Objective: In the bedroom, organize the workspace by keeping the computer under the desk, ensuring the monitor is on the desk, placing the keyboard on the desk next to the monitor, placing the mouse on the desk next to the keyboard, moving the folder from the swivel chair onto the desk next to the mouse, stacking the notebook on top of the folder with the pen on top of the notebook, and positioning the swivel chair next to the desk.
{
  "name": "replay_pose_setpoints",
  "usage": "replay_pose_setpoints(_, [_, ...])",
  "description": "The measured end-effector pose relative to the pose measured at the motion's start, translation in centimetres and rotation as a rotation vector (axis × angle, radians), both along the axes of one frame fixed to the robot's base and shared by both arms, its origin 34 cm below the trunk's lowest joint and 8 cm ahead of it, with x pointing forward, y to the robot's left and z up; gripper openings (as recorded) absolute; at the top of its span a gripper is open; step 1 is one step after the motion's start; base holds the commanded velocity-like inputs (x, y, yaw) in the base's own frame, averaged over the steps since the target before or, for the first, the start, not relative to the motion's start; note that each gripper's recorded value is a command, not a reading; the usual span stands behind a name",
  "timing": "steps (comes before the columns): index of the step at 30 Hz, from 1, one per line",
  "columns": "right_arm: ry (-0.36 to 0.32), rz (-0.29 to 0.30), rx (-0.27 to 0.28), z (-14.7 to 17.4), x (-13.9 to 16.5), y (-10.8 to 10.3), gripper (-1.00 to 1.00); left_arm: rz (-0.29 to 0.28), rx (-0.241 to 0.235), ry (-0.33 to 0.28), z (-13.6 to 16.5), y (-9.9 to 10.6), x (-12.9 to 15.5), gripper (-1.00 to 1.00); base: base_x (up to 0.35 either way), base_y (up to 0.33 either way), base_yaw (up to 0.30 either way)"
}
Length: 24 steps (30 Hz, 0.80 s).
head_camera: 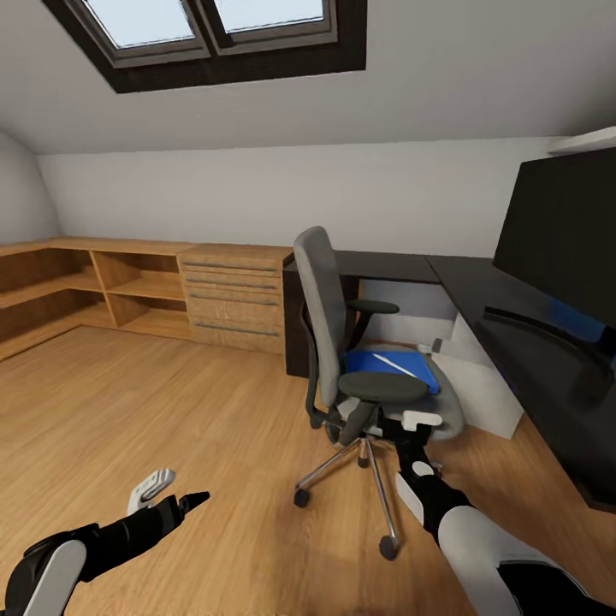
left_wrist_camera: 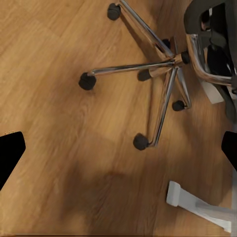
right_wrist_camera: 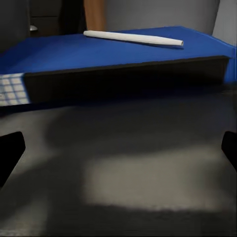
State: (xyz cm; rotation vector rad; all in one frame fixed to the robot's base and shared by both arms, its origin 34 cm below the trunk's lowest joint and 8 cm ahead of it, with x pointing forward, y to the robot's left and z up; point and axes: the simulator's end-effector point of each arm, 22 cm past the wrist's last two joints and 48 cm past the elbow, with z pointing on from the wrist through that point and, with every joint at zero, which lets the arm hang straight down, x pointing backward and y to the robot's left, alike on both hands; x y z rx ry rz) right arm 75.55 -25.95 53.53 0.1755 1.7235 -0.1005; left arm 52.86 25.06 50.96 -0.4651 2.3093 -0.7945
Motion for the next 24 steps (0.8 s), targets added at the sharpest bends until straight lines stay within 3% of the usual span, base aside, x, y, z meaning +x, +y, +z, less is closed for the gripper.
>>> replay_pose_setpoints(12, [-0.002, 0.000, 0.000, 0.07, 0.01, -0.02, 1.00, -0.001, -0.001, 0.003, -0.09, -0.03, -0.06, 1.00, -0.045, -0.020, 0.026])
replay_pose_setpoints(24, [-0.002, 0.000, 0.002, 0.08, 0.02, 0.08, 1.00, -0.001, -0.001, 0.003, -0.09, -0.03, -0.07, 1.00, 0.000, 0.000, 0.255])
